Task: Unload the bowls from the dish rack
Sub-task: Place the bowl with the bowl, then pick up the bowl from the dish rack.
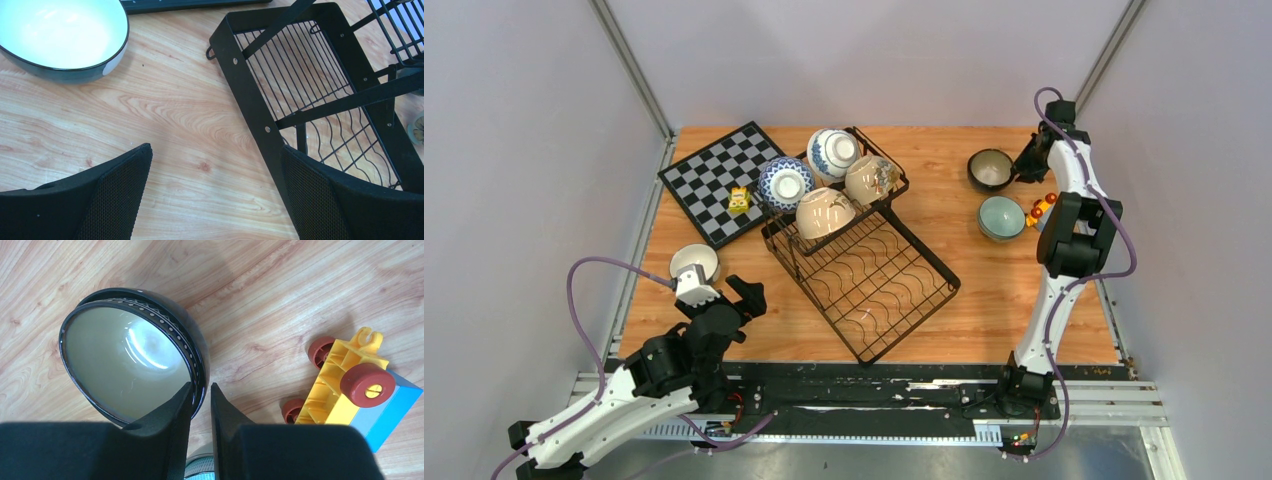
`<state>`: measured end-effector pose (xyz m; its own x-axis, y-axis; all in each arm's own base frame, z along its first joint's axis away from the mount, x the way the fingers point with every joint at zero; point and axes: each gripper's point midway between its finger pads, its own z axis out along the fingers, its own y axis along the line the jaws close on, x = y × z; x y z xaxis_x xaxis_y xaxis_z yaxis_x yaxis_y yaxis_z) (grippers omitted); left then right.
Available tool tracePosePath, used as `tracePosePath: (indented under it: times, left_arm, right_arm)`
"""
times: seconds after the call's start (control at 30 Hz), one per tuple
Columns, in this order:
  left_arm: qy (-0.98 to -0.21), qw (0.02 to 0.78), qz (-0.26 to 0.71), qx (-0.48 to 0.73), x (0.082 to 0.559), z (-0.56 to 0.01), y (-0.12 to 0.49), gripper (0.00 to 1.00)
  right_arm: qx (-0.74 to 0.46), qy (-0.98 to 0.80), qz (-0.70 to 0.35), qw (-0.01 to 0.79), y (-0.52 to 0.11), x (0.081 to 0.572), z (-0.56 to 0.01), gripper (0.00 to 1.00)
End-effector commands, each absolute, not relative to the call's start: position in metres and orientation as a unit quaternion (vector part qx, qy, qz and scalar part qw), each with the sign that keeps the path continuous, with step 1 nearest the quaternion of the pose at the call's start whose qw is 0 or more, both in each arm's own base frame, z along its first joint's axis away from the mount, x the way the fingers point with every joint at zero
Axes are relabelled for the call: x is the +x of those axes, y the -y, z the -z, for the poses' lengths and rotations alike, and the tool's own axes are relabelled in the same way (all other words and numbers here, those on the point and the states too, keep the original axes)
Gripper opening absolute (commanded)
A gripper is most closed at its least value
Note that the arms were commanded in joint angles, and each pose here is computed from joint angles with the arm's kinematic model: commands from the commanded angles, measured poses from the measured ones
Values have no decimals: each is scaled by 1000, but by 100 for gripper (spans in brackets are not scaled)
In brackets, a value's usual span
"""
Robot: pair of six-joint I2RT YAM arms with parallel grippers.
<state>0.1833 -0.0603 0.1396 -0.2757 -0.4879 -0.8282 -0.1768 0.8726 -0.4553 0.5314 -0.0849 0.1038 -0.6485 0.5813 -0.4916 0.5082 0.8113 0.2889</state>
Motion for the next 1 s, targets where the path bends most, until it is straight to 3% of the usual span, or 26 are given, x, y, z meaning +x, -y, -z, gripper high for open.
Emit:
tracePosePath:
  times: [0.0,0.3,0.6,0.77,0.97]
  left_arm:
    - [-785,565,131,-220,183,-136,57,100]
    - [-785,565,130,-217,184,-137,57,100]
    - [-775,576,144,-216,185,-156,59,100]
    - [-751,609,137,-215,190,-192,50,100]
    - [-722,652,154,-173,190,-255,48,100]
  right_arm:
    - [311,-904,-62,286,97,532,-97,22]
    - [317,-888,-86,321,92,538,-136,36]
    - [293,-853,-156,403,41,525,-253,41]
    - [201,-852,-162,457,-38,482,-313,39]
    - [110,-795,-215,557,-106,388,-345,40]
